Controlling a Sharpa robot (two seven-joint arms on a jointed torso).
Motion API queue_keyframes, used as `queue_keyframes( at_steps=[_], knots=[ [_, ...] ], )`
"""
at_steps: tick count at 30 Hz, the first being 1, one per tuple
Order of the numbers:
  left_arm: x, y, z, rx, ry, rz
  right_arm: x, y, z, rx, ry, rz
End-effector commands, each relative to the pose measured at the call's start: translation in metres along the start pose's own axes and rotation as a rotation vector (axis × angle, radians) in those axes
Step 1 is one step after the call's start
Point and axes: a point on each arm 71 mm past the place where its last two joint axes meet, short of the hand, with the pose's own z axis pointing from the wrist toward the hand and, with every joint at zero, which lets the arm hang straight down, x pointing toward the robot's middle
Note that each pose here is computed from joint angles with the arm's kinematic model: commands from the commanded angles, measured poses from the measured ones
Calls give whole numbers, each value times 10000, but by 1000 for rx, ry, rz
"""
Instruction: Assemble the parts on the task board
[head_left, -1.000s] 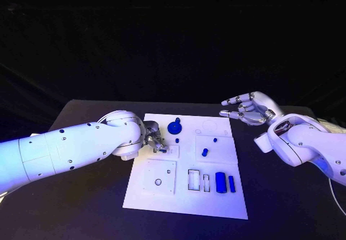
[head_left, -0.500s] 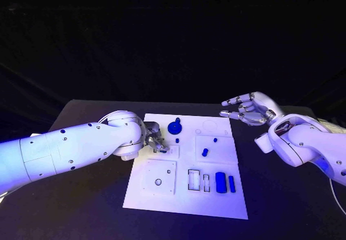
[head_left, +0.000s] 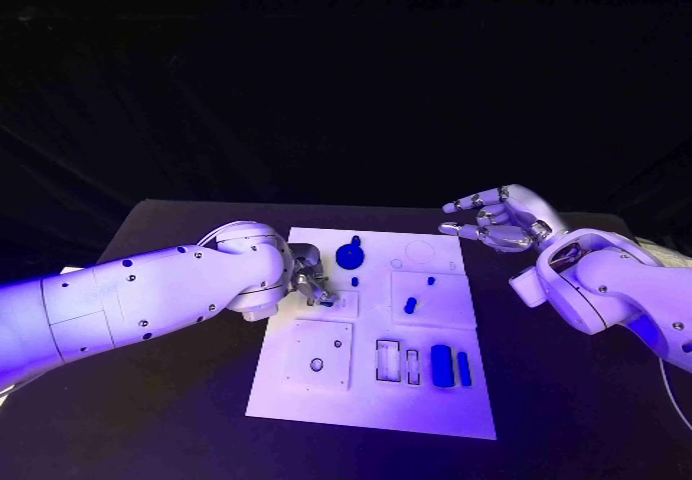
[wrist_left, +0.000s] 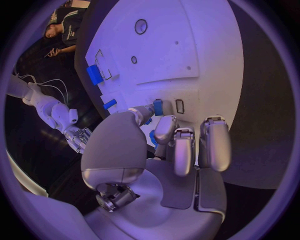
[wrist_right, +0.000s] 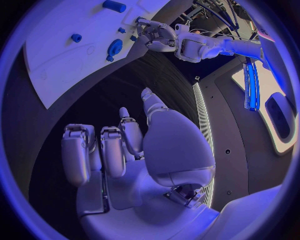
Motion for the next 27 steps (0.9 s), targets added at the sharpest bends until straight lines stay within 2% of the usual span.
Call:
queue_keyframes(
  at_steps=[1, 14, 27],
  knots=[
    [113, 25, 45, -16, 66, 8, 16, 8, 0, -8, 15, 0],
    [120, -8, 105, -24, 99, 18, 21, 6, 2, -6, 19, 0],
    [117, -33, 125, -25, 97, 35, 21, 2, 2, -3, 21, 0]
  ],
)
